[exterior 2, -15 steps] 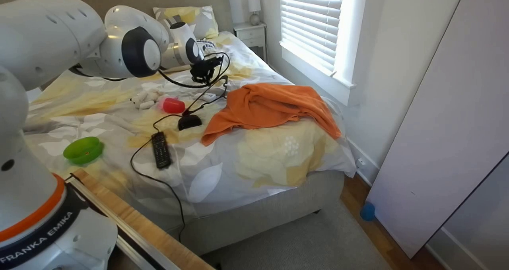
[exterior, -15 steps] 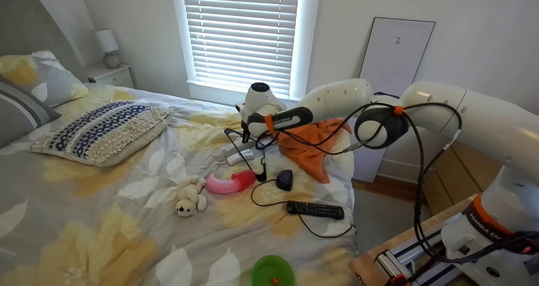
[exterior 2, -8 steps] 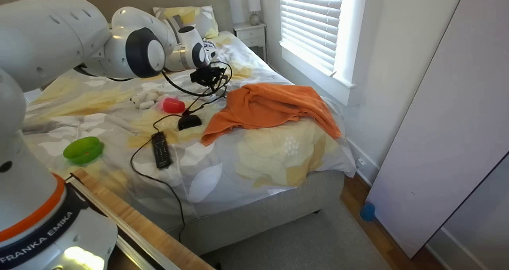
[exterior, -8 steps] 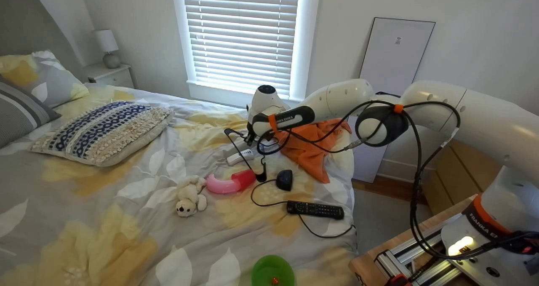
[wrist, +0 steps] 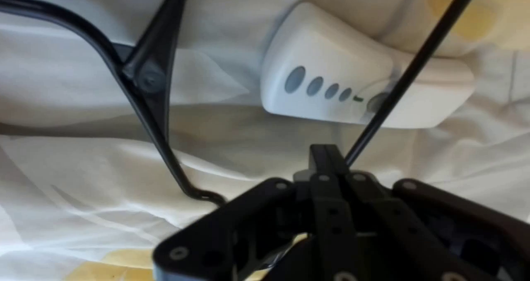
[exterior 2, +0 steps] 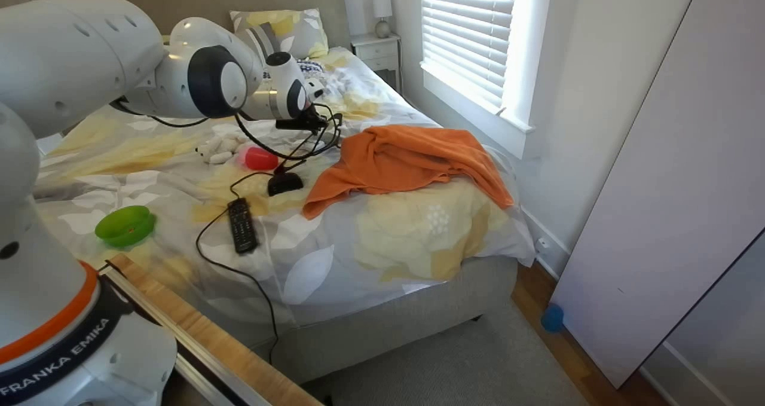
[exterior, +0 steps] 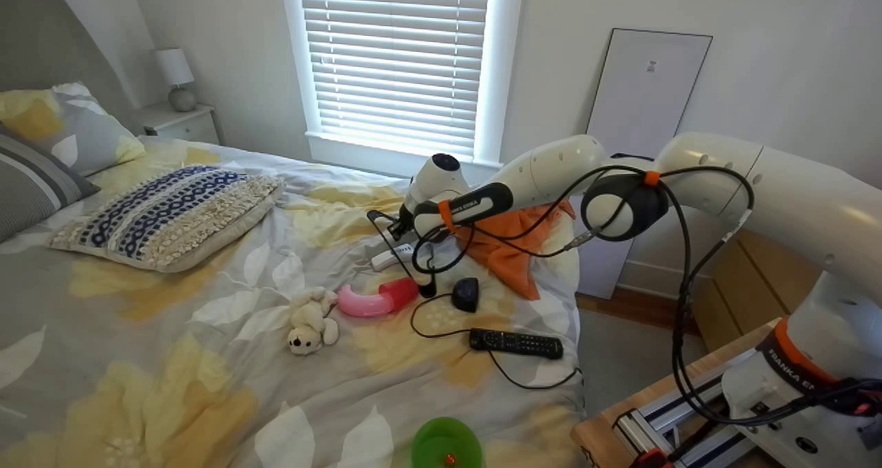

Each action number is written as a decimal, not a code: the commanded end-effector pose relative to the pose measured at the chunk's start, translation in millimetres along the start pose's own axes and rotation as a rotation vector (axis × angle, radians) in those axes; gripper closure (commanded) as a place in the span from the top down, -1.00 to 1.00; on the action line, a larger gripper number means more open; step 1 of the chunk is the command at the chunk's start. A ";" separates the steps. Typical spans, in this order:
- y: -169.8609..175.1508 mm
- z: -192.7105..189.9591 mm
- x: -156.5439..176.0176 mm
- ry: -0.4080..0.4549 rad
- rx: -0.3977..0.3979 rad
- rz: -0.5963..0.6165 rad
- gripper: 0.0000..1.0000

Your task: Move the white remote control closer to the pink cup

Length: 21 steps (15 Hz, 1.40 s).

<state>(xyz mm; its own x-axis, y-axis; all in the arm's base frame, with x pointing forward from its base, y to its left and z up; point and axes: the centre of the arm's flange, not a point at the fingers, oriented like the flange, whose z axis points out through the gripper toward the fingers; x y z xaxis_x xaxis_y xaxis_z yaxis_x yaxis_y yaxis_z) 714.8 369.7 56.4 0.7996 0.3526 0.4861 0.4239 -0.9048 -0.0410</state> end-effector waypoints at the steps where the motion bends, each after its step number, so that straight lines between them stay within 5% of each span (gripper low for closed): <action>1: -10.3 52.6 13.9 0.064 0.003 0.062 -1.00; 10: -22.1 74.2 -14.0 0.003 -0.003 0.035 -1.00; 17: -28.3 81.3 -2.2 0.124 -0.064 0.040 -1.00; 21: -44.7 88.8 -18.9 0.006 -0.026 0.013 -1.00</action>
<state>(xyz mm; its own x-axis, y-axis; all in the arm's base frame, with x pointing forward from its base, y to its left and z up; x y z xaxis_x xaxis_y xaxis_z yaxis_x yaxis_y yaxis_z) 683.8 387.1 26.2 0.7685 0.3034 0.5633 0.3782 -0.9255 -0.0175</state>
